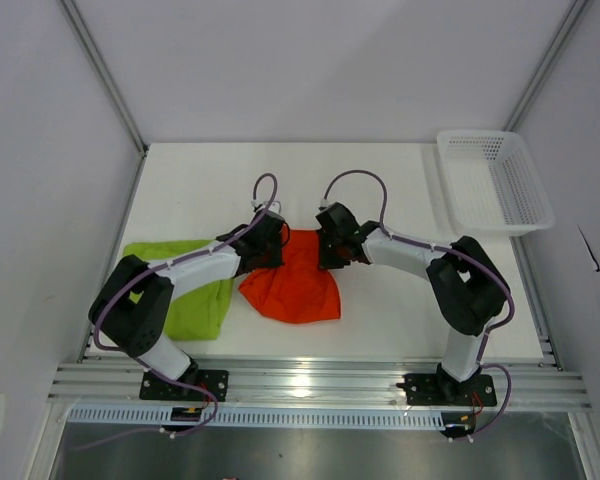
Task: Fold and stack the shorts
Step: Neatly place the folded shorts to the corner
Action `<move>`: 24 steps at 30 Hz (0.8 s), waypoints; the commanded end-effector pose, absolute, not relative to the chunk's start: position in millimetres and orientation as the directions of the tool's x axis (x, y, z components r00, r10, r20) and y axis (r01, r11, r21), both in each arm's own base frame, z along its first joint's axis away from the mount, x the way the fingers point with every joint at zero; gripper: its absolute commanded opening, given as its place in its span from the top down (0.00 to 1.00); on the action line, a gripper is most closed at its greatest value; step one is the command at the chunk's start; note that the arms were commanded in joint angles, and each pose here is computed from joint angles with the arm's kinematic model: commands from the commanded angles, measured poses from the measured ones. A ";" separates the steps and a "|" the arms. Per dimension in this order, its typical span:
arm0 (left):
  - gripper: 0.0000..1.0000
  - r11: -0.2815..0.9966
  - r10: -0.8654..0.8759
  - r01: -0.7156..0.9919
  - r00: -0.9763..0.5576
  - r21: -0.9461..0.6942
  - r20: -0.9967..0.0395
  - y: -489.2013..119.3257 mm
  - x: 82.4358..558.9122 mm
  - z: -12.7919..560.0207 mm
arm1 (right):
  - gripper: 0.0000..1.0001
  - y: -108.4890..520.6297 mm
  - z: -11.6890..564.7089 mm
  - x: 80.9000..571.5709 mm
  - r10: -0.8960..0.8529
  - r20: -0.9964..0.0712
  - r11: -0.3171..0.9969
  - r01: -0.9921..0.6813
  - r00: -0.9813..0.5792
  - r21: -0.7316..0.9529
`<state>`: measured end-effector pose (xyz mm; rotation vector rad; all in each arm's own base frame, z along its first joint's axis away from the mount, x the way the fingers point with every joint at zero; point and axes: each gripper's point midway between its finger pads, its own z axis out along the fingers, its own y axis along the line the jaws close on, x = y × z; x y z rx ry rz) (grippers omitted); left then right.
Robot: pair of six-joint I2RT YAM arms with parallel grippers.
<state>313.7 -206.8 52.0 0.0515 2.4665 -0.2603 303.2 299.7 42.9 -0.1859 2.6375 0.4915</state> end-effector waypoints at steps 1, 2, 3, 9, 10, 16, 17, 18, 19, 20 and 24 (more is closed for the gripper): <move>0.98 0.982 -0.004 0.121 -0.750 -0.144 -0.661 -207.4 320.8 80.7 | 1.00 330.7 98.8 316.8 0.013 -0.558 0.896 -0.237 -0.830 0.374; 1.00 0.985 0.000 0.111 -0.757 -0.129 -0.654 -201.9 318.6 83.2 | 1.00 335.7 103.2 316.7 0.024 -0.563 0.891 -0.237 -0.826 0.387; 1.00 0.986 0.000 0.110 -0.746 -0.123 -0.666 -198.9 318.5 92.3 | 1.00 342.6 108.8 312.7 0.025 -0.570 0.883 -0.250 -0.821 0.398; 1.00 0.986 -0.016 0.107 -0.712 -0.130 -0.702 -184.3 306.2 132.6 | 1.00 368.8 146.4 303.9 0.053 -0.629 0.854 -0.292 -0.775 0.431; 1.00 0.987 -0.022 0.099 -0.706 -0.130 -0.708 -181.8 307.3 141.7 | 1.00 372.4 151.7 302.6 0.056 -0.633 0.847 -0.299 -0.772 0.440; 1.00 0.991 -0.082 0.018 -0.720 -0.136 -0.689 -142.5 297.9 159.0 | 1.00 408.5 178.8 291.1 0.063 -0.646 0.793 -0.355 -0.760 0.495; 1.00 0.989 -0.109 -0.007 -0.704 -0.148 -0.702 -131.3 297.5 167.7 | 1.00 417.8 178.6 285.6 0.048 -0.648 0.785 -0.373 -0.760 0.495; 1.00 0.989 -0.122 -0.024 -0.704 -0.149 -0.700 -124.3 295.1 168.4 | 1.00 426.9 188.8 285.5 0.056 -0.657 0.772 -0.385 -0.752 0.506; 1.00 0.988 -0.138 -0.048 -0.699 -0.146 -0.701 -114.7 290.1 173.4 | 1.00 435.9 193.6 281.6 0.051 -0.663 0.758 -0.404 -0.747 0.513; 1.00 0.986 -0.162 -0.089 -0.696 -0.140 -0.700 -101.7 289.7 174.3 | 1.00 443.1 189.5 280.9 0.041 -0.659 0.755 -0.408 -0.751 0.513; 1.00 0.969 -0.242 -0.213 -0.685 -0.128 -0.687 -60.1 284.0 180.0 | 1.00 481.8 197.8 276.5 0.045 -0.663 0.694 -0.454 -0.747 0.559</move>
